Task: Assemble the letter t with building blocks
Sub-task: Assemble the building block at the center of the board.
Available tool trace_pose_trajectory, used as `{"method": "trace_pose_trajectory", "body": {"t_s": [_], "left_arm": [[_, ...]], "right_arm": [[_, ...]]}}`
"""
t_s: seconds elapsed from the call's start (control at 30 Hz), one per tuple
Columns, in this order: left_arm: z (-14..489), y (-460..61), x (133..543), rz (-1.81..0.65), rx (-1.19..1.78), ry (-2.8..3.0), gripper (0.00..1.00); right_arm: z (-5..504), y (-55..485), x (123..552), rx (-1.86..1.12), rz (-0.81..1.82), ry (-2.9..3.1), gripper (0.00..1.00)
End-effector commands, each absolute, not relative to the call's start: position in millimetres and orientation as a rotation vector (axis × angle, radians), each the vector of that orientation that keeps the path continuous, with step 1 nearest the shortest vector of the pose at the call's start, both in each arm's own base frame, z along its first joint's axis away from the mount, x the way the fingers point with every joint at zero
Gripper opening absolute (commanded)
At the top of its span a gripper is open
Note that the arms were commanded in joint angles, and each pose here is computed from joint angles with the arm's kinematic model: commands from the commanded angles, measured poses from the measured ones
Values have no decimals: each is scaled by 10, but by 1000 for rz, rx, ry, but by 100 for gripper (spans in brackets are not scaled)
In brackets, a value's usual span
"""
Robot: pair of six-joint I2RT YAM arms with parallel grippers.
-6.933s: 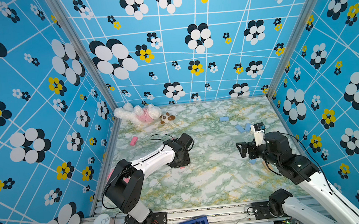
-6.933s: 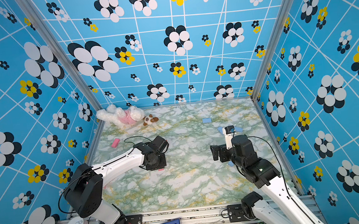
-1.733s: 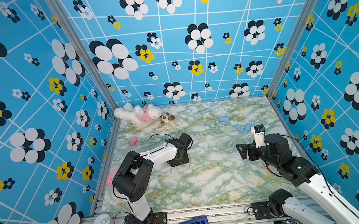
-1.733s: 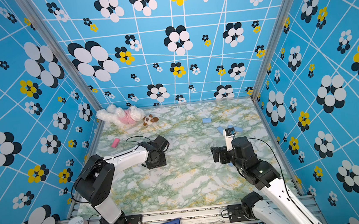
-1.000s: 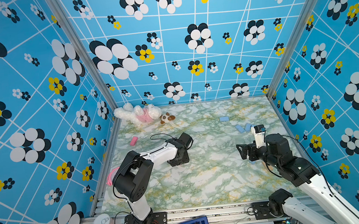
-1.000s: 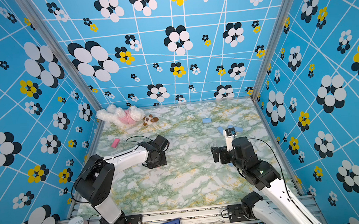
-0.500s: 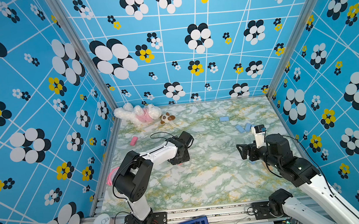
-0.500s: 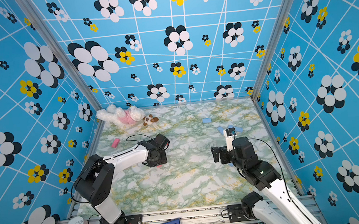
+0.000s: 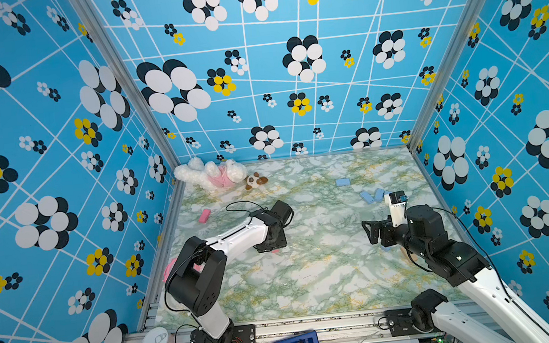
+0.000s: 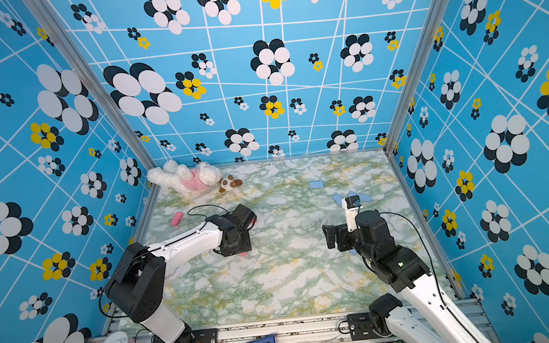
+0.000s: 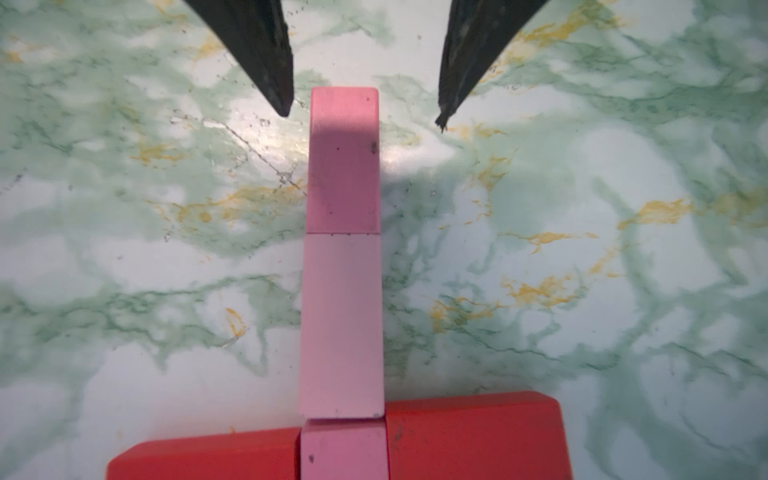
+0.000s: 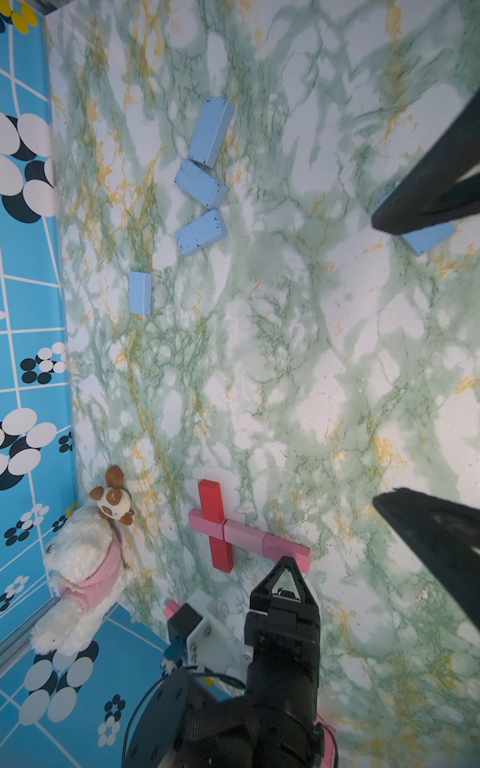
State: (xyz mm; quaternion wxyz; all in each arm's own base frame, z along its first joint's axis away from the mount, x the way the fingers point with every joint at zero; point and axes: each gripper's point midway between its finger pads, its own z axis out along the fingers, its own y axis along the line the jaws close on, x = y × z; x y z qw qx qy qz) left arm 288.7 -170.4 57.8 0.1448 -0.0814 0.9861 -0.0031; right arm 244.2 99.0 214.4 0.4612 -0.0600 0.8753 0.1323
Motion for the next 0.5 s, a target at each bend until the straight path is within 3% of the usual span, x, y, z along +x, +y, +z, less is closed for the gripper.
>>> {"method": "trace_pose_trajectory", "body": {"t_s": [0.0,0.2,0.47], "left_arm": [[1012,-1530,2902,-14,-245,2757,61],[1733,-844,3172,-95,-402,2599,71],[2026,308,3574,-144,-641,2562,66]], "right_arm": [[2095,981,2428,-135,321,2161,99],[2102,985,2432,-137,323,2159,99],[2112,983,2436,-137,321,2153,99]]}}
